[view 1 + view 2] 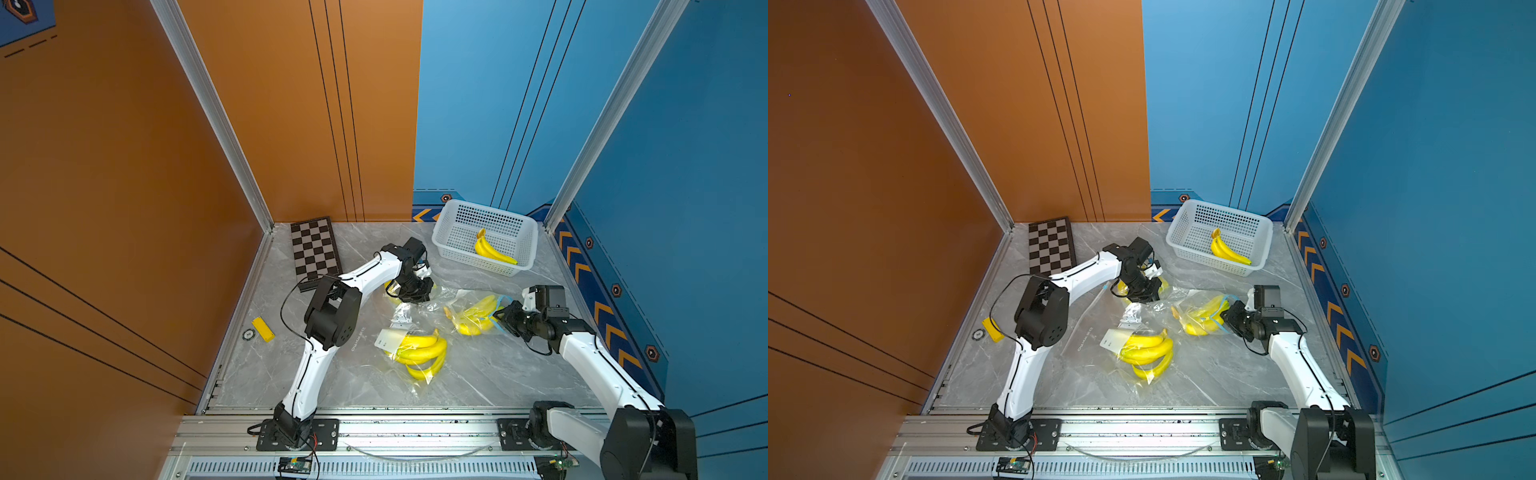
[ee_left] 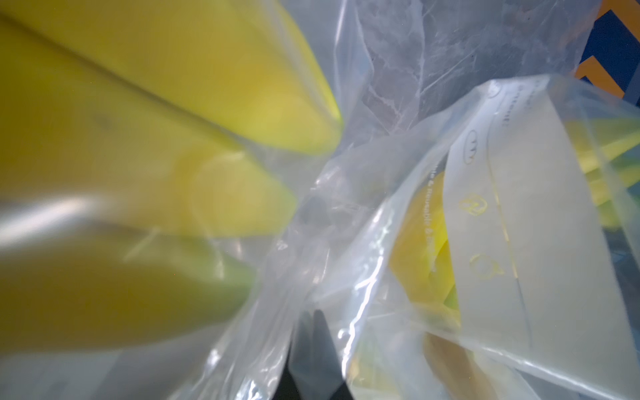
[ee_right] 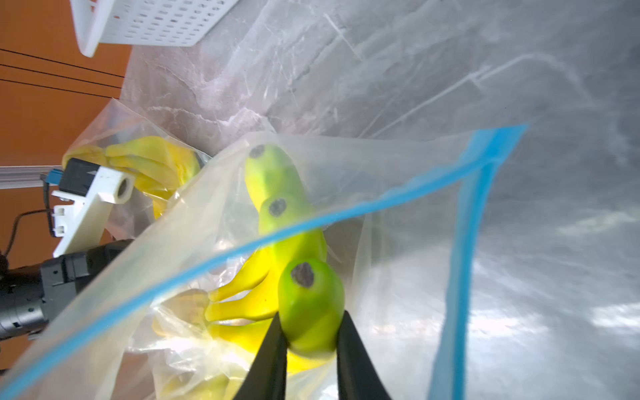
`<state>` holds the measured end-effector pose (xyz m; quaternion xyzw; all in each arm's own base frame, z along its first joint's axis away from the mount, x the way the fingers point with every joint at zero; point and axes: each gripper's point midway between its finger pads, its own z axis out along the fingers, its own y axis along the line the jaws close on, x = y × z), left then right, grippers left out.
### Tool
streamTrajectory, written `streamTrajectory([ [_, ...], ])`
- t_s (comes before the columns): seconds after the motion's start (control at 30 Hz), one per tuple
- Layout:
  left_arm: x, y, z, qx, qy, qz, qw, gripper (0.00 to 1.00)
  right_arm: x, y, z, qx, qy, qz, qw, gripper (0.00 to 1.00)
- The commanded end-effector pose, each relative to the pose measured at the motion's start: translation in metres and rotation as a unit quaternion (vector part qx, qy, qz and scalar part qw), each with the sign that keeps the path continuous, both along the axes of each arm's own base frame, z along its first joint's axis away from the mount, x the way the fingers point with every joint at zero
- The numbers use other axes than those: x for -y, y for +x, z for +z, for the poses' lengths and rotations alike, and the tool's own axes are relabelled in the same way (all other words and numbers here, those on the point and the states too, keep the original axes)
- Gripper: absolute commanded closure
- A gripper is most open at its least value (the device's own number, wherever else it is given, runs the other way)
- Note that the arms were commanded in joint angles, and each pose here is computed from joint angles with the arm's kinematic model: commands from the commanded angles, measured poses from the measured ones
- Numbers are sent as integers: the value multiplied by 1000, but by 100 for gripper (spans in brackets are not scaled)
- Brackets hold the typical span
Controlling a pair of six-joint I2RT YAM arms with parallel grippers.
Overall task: Open the zip-top bag and take out the banana
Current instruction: Pick up the banana from the zipper food storage bag.
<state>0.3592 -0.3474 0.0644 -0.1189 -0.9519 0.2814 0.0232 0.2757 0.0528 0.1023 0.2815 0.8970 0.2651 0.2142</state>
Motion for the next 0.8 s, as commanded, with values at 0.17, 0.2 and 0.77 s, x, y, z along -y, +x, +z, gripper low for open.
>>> streamTrajectory([
  [0.17,-53,20,8,38,79,76,993,100,34,-45,26,-69,-90,1,994,77],
  [0.2,-57,21,10,41,86,83,992,100,36,-45,33,-67,-94,0,993,77],
  [0.77,-25,13,22,34,45,55,997,100,99,6,170,105,-253,-121,954,75],
])
